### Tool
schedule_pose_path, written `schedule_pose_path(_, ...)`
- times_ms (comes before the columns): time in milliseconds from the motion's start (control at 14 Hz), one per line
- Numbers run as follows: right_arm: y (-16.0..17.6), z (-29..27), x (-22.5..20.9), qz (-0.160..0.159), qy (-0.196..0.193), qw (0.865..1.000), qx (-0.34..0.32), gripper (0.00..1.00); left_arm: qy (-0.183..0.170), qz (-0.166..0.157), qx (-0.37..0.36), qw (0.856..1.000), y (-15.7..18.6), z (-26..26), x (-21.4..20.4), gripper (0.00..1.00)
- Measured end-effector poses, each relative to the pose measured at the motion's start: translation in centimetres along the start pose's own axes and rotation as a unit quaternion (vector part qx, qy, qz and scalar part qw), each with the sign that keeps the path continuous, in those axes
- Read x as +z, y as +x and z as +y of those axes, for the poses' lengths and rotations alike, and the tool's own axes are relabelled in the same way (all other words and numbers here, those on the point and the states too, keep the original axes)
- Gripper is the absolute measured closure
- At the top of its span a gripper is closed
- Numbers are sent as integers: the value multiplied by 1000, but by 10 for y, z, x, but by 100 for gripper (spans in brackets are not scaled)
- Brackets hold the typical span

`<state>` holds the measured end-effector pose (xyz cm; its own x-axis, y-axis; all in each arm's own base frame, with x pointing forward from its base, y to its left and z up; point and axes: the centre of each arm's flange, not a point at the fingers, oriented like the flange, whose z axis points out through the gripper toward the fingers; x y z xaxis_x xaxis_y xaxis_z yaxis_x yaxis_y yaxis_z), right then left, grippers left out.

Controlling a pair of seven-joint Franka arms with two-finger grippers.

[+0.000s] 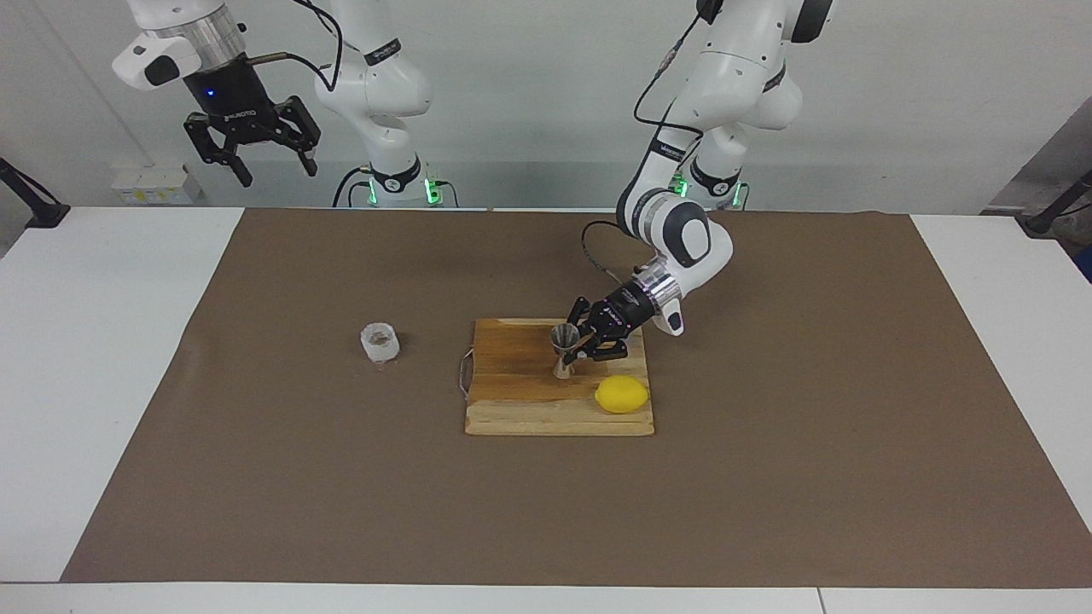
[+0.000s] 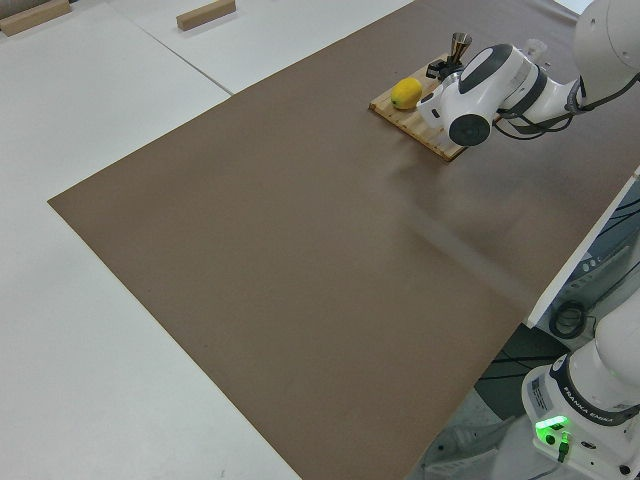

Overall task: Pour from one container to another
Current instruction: 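Carry the metal cup with the left gripper onto the wooden board, then set the metal cup down on the board and open the left gripper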

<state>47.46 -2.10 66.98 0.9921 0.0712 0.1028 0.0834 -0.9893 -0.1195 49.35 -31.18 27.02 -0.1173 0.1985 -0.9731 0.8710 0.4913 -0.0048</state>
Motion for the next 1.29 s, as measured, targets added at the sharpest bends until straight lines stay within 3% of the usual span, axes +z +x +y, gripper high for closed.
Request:
schedule_pose_path(643,0,0,0,-1,0,1000,0,0,2,15,11,1000,17,-23,14,78)
schedule_pose_path(786,-3,-2,2,-13,2,1000,-1,0,-3,18,11,1000,18,-20,12,78)
schedule_pose_path(1071,-4,-3,2,-17,2,1000,-2,0,-9,25,11,1000,20,-16,9,36)
schedule_pose_path(1286,-6,-5,3,-24,3,1000,-4,0,-25,51,28,998,23,-7,1,2)
